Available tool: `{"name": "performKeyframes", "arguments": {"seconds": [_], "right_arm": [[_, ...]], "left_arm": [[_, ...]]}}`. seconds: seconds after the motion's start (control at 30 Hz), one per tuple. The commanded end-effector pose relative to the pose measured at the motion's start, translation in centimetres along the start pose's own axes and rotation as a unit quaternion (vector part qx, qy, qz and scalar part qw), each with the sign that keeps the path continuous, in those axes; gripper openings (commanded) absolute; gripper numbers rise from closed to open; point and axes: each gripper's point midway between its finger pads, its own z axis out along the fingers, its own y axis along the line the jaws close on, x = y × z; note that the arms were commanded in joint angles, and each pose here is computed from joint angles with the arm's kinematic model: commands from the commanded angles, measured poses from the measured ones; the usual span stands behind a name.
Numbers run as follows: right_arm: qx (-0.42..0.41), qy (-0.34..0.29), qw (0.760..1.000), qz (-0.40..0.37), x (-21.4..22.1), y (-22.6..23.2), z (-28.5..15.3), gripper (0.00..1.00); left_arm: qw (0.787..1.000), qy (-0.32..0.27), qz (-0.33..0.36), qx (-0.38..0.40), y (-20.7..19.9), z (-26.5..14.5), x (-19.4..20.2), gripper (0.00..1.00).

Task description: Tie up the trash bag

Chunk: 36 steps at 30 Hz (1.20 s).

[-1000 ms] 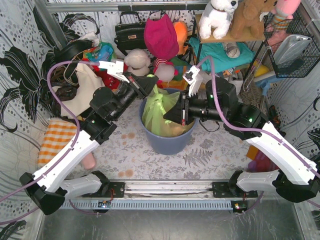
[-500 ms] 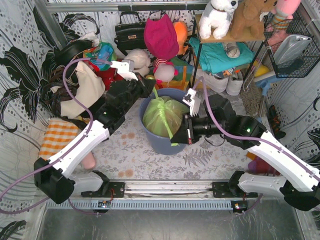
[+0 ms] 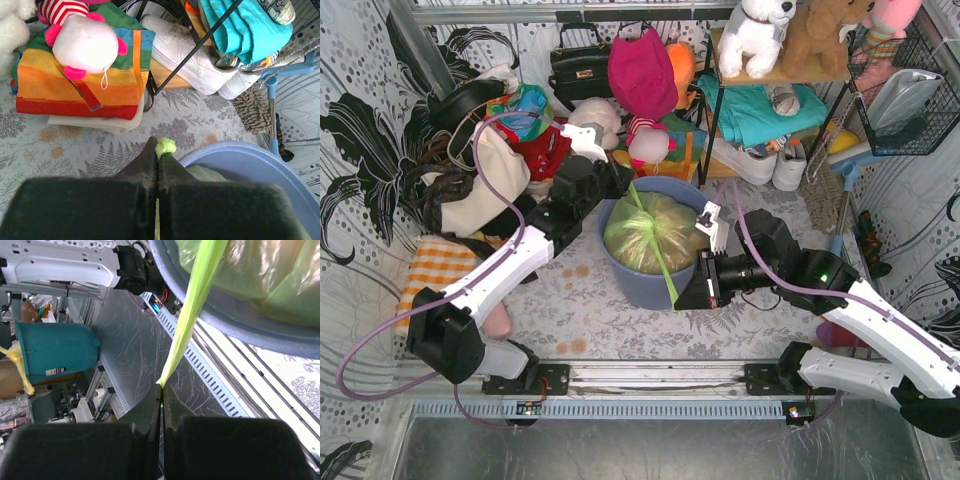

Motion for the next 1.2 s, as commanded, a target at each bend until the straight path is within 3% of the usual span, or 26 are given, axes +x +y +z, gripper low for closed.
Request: {"name": "performKeyframes", "arguments": {"seconds": [0.0,0.2,0.37,0.47,0.63,0.73,0.83,1.0,1.1,1.17], "right_arm": [[-0.035,0.046,0.998,0.002,2.6,1.4,-1.7,0.0],[-0.052,-0.044,0.996,-0.062,-1.9,3.0,-1.2,0.0],[-0.098,-0.144,0.977,-0.126,-7.3,6.3,-0.9,0.0],[-0.133,-0.226,0.951,-0.164,-10.6,8.7,-2.0,0.0],[-0.193,-0.354,0.888,-0.222,-14.8,13.3,-5.6,0.0],[-0.214,-0.389,0.862,-0.243,-15.8,14.9,-7.1,0.0],[-0.21,-0.404,0.854,-0.25,-16.3,15.4,-7.9,0.0],[-0.176,-0.419,0.86,-0.233,-16.6,13.9,-8.2,0.01],[-0.139,-0.402,0.879,-0.218,-16.3,12.2,-7.3,0.34],[-0.112,-0.386,0.893,-0.203,-16.0,10.8,-6.6,0.43]], "left_arm": [[0.999,-0.037,0.007,-0.031,1.3,0.8,-3.1,0.0],[0.997,-0.024,-0.006,0.073,-3.2,-0.8,-4.0,0.0],[0.978,-0.03,-0.016,0.204,-8.5,-4.2,-5.6,0.0],[0.961,-0.04,-0.023,0.271,-11.0,-6.6,-6.6,0.0],[0.938,-0.06,-0.032,0.341,-13.8,-9.7,-8.5,0.0],[0.919,-0.065,-0.026,0.389,-15.4,-11.7,-9.1,0.0],[0.899,-0.08,-0.019,0.43,-16.6,-13.4,-9.7,0.0],[0.901,-0.097,-0.022,0.423,-16.2,-13.7,-9.9,0.0],[0.906,-0.093,-0.024,0.413,-15.7,-13.2,-9.5,0.0],[0.908,-0.086,-0.026,0.41,-15.6,-12.9,-9.1,0.0]]}}
